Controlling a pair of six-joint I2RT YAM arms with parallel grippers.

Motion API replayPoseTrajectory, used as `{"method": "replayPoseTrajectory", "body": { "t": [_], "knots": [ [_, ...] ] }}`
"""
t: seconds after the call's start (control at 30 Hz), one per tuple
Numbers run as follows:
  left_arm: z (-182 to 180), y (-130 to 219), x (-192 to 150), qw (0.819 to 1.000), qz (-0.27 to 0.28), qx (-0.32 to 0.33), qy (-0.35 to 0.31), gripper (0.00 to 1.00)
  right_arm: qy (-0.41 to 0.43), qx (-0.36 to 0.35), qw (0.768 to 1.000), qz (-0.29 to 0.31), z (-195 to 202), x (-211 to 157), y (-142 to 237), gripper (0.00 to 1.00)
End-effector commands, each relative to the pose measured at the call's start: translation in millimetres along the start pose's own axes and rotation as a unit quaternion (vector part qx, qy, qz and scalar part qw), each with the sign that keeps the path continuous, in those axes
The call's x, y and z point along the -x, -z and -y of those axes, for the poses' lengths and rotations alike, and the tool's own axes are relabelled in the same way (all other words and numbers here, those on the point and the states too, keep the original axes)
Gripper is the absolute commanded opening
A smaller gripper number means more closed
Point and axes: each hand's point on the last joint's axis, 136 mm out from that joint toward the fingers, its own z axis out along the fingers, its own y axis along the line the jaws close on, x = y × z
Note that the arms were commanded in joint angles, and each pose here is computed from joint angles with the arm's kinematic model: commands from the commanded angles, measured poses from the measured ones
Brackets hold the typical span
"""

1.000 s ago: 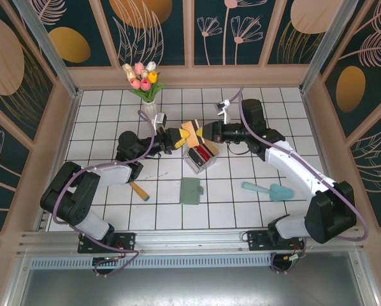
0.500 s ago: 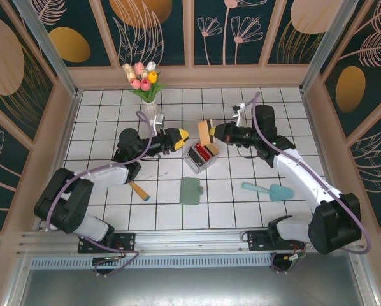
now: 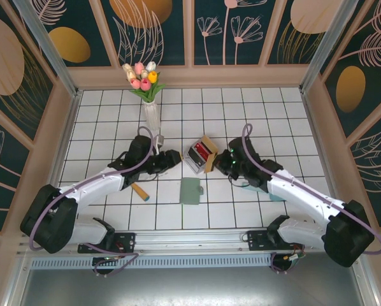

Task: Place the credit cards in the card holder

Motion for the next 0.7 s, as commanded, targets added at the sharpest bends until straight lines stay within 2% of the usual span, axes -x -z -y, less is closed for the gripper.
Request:
{"method": "replayPoseTrajectory", "body": {
  "t": [0.0,0.2,0.37,0.57,0.67],
  "knots": [
    [-28,5,-18,0.998,-0.009,0.054,-0.011,0.51,-0.046,-0.059,0.995,0.068,27,1,2,0.00],
    [-48,9,-37,0.997,-0.019,0.073,-0.005,0.53,0.053,-0.047,0.997,0.027,13,-38,-11,0.00],
    [-55,7,-47,0.996,-0.030,0.082,-0.004,0.55,0.165,-0.061,0.984,-0.025,-3,-76,-31,0.00],
    [-58,2,-53,0.995,-0.043,0.088,-0.008,0.56,0.198,-0.173,0.965,-0.012,23,-78,-45,0.00],
    [-59,2,-55,0.995,-0.044,0.091,-0.008,0.56,0.197,-0.173,0.965,-0.005,28,-78,-41,0.00]
  ]
}}
